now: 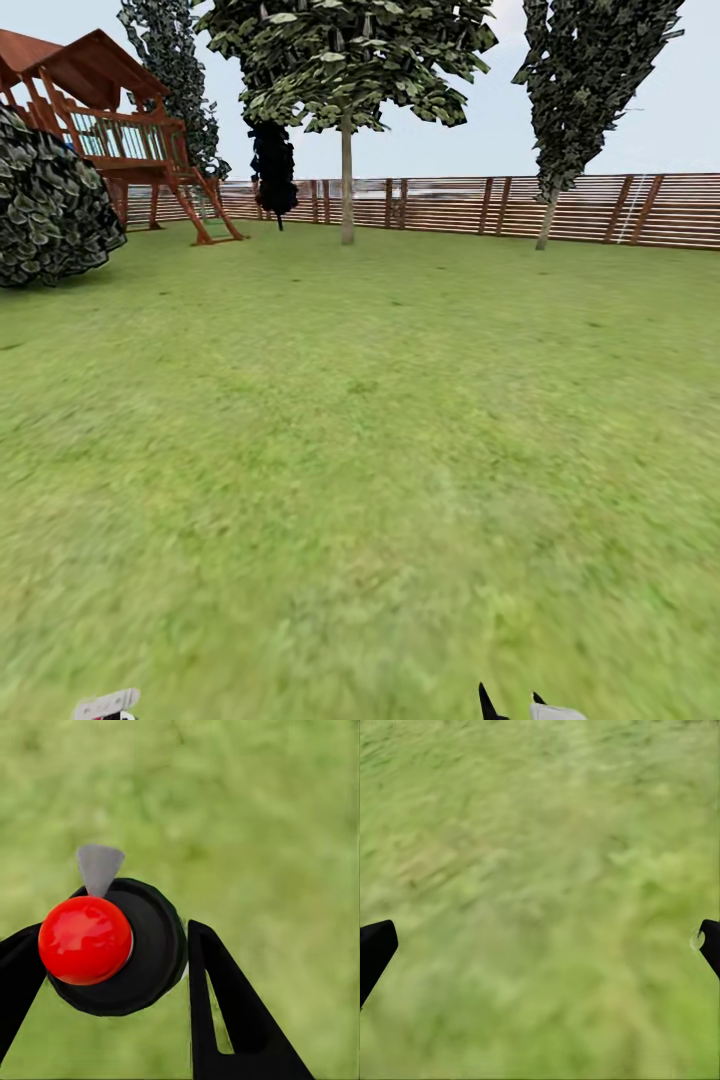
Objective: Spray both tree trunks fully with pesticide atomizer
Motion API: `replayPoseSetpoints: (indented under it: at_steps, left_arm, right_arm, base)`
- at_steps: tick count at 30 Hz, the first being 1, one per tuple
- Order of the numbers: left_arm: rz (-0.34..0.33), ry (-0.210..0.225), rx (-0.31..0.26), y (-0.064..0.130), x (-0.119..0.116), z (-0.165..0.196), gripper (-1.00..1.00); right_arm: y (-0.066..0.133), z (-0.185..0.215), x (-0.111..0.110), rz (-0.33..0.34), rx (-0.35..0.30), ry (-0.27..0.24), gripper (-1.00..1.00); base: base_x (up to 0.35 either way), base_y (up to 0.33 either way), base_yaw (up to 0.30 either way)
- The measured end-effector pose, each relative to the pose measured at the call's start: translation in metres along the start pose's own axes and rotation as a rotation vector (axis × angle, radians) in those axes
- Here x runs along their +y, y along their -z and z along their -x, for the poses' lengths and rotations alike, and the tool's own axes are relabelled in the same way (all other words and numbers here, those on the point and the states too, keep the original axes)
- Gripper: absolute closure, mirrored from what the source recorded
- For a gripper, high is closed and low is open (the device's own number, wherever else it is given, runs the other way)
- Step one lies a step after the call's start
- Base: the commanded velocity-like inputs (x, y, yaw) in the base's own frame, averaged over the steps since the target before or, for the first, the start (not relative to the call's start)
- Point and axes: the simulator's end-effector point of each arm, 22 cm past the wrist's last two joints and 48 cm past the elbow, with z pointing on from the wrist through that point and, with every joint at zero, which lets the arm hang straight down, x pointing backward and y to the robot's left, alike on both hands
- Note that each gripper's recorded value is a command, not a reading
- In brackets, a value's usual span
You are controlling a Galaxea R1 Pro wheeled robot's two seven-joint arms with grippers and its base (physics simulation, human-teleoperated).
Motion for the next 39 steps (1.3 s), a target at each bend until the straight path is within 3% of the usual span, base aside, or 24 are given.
replayPoseSetpoints:
  at_steps: [39]
  left_arm:
    - [0.0,0.0,0.001,0.0001,0.0003,-0.0004,1.0]
  right_arm:
    - [0.0,0.0,0.0,0.0,0.0,0.0,-1.0]
  base:
    - [0.338,0.0,0.0]
